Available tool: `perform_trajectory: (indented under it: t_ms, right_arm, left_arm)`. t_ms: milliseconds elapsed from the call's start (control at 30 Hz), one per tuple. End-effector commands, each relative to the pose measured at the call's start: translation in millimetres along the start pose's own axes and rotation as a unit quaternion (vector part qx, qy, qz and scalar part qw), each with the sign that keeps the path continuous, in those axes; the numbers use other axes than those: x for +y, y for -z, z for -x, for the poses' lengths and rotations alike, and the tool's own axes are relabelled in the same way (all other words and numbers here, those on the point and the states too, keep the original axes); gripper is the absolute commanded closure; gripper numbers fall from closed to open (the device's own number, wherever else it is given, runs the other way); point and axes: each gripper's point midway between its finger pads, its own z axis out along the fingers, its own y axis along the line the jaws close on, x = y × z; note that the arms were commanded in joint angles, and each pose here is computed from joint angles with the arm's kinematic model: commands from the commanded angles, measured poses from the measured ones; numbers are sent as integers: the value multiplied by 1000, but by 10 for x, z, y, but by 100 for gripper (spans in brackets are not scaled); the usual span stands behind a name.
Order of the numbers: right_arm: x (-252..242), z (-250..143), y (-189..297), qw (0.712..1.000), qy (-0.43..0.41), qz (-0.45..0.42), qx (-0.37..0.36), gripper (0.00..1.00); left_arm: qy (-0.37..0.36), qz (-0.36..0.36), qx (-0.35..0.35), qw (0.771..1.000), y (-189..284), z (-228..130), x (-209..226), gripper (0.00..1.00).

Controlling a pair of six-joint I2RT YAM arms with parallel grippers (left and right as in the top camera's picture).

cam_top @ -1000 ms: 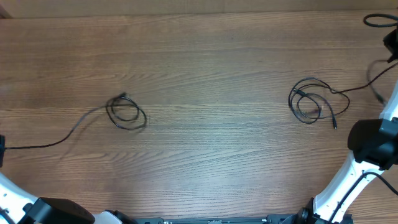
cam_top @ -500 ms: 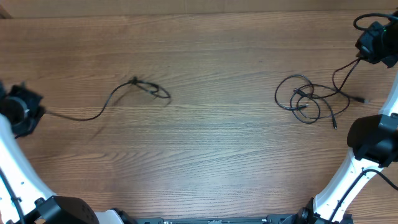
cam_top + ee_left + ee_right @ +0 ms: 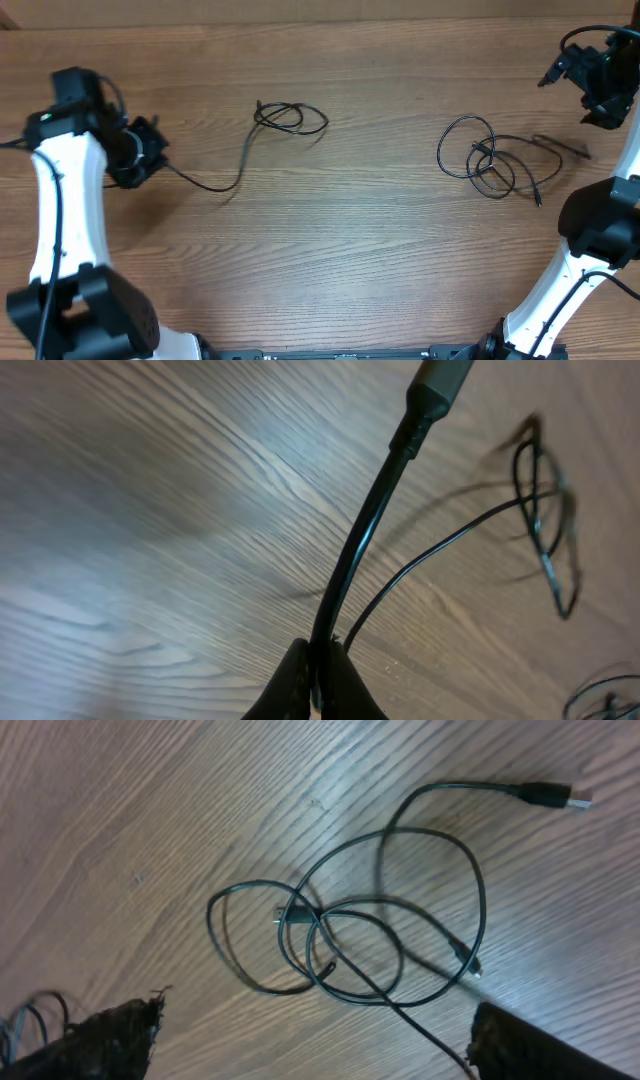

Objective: Untangle cables

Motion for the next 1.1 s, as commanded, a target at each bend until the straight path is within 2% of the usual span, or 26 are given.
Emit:
perform_trajectory:
  t_ms: [0,333,633,700,833,1067]
  right_arm:
    - [38,-12,-25,1000,4,3,3,0]
    - [367,-257,-238,997,73,-1,36,0]
    - [1129,-727,-611,983,166,29,66,0]
    - [1336,-862,-706,974,210,41,68,0]
    - [1878,-1270,-881,937,323,107,80,0]
    - [2632,-1842,-1239,895,415,156,45,0]
  left_arm:
    - [-43,5,30,999,-214,-123,-123,96]
    - [-87,35,103,990,-717,-444,-293,96]
    - [-139,58,154,977,-1126,-764,-430,96]
    - [-147,66,165,973,-1222,-840,-440,96]
    - [-159,79,188,966,-1380,-962,-423,96]
    - [-171,98,222,955,-1527,-1104,-326,96]
